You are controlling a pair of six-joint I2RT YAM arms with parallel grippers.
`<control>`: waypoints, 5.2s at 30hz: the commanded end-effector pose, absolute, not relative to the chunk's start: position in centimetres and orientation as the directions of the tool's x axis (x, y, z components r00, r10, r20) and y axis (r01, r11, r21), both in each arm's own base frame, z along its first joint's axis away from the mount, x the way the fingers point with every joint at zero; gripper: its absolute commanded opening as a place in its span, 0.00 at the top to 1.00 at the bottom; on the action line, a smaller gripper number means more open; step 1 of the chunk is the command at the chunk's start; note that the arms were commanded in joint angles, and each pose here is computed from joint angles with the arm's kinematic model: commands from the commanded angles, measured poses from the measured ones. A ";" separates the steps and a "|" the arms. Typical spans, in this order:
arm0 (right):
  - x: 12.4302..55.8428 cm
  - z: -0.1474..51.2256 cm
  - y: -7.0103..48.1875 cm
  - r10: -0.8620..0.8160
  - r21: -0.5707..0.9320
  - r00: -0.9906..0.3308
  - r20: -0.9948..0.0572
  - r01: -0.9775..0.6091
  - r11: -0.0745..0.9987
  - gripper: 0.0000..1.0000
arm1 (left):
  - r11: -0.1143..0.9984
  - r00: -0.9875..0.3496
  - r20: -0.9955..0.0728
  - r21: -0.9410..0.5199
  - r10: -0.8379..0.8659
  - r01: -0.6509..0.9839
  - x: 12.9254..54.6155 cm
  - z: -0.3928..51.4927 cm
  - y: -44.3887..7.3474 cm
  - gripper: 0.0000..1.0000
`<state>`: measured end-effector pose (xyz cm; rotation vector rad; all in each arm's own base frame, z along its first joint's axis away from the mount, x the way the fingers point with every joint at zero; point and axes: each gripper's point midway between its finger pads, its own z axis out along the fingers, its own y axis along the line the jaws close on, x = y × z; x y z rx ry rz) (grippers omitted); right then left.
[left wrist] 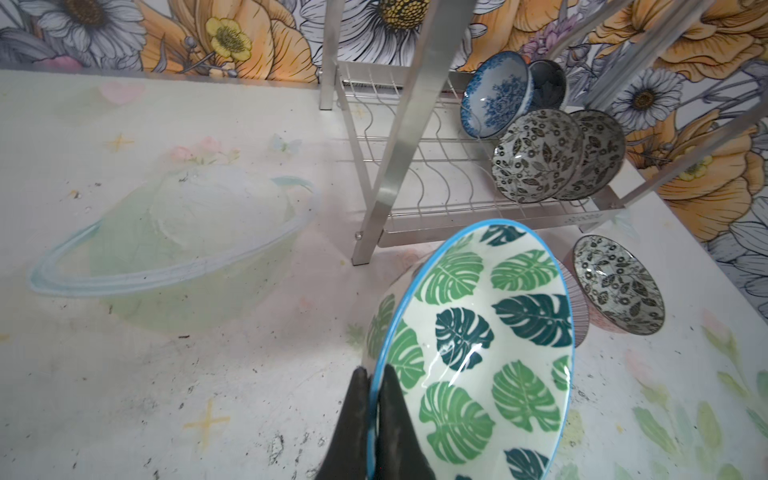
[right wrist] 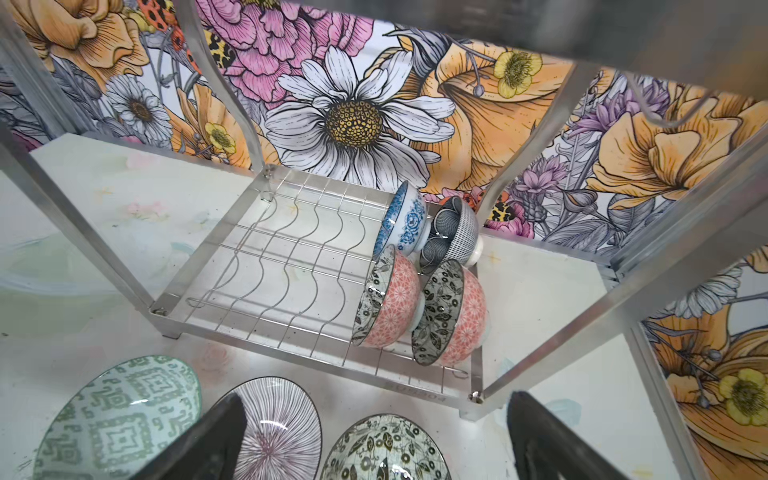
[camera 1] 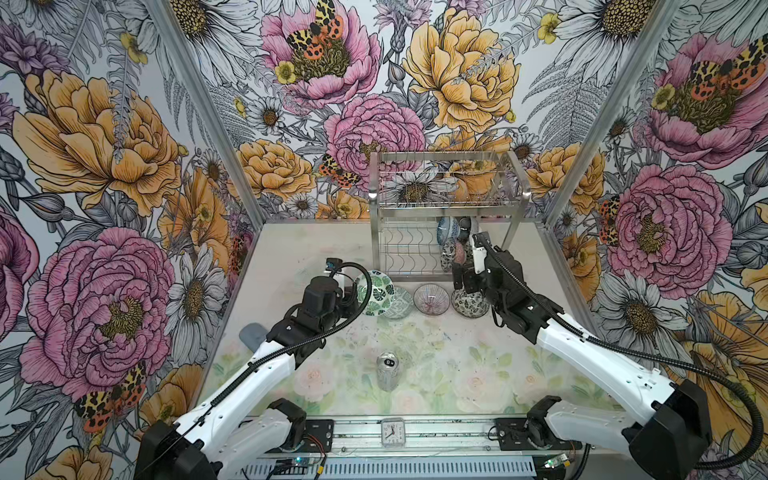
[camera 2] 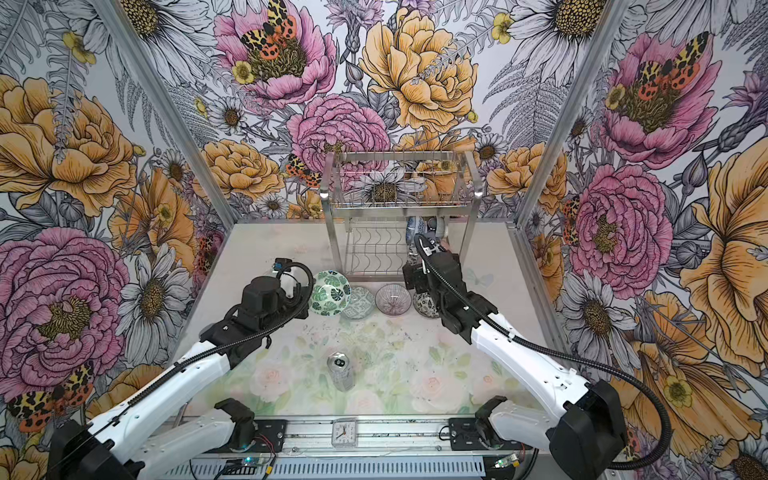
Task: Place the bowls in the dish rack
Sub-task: 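Lift the monstera bowl with left gripper while right gripper grasps its rim, then carry the monstera bowl into the rack with right gripper while left withdraws, then lower the monstera bowl upright into the rack beside the blue floral bowl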
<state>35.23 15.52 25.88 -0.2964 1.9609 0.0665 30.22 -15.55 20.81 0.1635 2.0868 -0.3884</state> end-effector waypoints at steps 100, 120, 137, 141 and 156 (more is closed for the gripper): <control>54.2 23.4 21.4 -0.583 -0.691 -0.372 -0.723 0.360 0.627 1.00 | 0.981 -0.336 -0.942 -0.080 -0.016 0.178 33.9 27.2 -12.1 0.01; 60.9 18.3 19.3 -0.598 -0.749 -0.451 -0.662 0.376 0.546 1.00 | 0.979 -0.343 -0.939 -0.090 -0.022 0.185 33.7 27.2 -12.2 0.01; 63.3 15.8 20.9 -0.609 -0.758 -0.458 -0.648 0.304 0.577 1.00 | 0.981 -0.353 -0.936 -0.084 -0.018 0.174 33.6 26.9 -11.9 0.01; 63.3 15.2 21.3 -0.623 -0.769 -0.461 -0.633 0.281 0.574 1.00 | 0.982 -0.361 -0.932 -0.082 -0.014 0.173 33.7 26.5 -12.0 0.01; 62.7 16.0 23.1 -0.614 -0.735 -0.423 -0.667 0.237 0.635 0.67 | 0.981 -0.368 -0.930 -0.087 -0.018 0.173 34.1 26.4 -12.0 0.01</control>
